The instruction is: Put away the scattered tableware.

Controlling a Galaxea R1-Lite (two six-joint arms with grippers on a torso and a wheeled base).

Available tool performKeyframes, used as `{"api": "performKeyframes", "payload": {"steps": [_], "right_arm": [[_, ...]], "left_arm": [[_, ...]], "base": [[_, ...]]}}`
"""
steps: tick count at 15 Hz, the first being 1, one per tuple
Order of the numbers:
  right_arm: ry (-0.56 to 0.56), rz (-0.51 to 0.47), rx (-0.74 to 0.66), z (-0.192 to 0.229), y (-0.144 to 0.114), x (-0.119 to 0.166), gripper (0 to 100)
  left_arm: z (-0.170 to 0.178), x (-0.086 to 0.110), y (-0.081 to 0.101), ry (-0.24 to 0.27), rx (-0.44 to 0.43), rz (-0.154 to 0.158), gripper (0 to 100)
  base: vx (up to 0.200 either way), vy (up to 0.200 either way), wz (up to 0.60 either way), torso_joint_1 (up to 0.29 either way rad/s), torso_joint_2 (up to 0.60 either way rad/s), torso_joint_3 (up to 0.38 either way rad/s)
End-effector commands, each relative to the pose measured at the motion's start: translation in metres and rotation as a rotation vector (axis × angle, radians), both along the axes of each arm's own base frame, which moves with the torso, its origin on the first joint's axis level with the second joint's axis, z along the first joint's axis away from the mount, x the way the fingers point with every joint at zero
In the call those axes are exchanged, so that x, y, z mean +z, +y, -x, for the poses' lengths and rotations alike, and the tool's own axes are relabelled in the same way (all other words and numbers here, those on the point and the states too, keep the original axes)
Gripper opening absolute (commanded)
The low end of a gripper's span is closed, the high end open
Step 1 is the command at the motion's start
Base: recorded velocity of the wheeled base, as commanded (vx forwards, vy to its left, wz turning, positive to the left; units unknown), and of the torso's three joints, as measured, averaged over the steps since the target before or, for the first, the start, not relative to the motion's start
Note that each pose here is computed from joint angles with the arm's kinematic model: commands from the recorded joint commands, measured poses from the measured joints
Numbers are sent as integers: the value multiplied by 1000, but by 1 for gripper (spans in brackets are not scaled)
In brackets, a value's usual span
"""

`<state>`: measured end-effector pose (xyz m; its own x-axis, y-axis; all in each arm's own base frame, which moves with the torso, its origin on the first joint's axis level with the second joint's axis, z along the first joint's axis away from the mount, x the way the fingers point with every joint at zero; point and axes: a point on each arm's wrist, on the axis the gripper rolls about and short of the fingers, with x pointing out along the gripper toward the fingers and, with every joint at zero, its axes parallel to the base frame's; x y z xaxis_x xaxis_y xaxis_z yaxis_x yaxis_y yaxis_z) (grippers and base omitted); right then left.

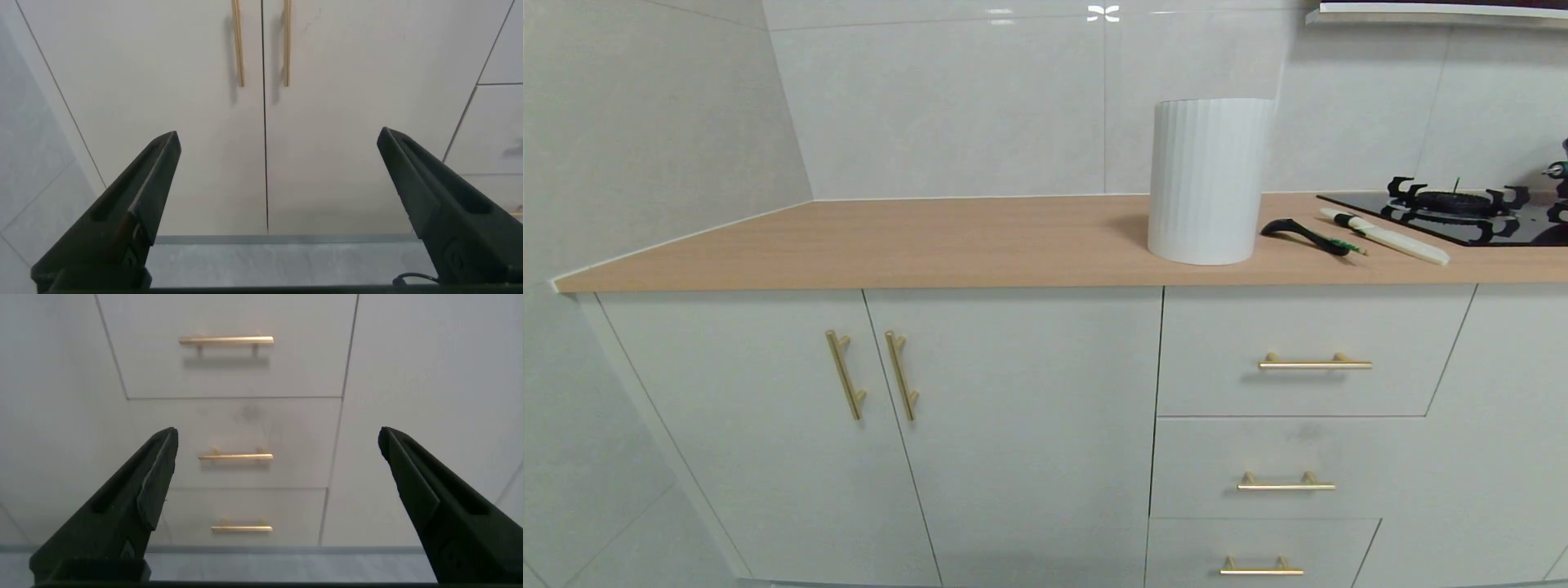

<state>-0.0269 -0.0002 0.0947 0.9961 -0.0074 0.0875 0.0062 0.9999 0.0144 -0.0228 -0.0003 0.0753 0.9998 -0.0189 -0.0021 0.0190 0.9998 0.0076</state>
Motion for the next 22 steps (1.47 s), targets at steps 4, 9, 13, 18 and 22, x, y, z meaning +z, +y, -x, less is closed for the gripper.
{"api": "performKeyframes", "payload": {"steps": [4,9,13,18,22], "right_arm": [[446,-27,120,-62,4,34,100],[779,-31,158,-150,14,43,100],[902,-28,149,-219,20,7,100],[934,-26,137,-279,26,-41,100],[940,-14,124,-321,29,-71,100]], "left_arm": [[0,0,0,-1,-1,0,100],[0,0,0,-1,1,0,100],[0,0,0,-1,1,0,100],[0,0,0,-1,1,0,100],[0,0,0,-1,1,0,100]], "base": [[0,0,0,0,0,0],[0,0,0,0,0,0],[0,0,0,0,0,0],[0,0,0,0,0,0],[0,0,0,0,0,0]]}}
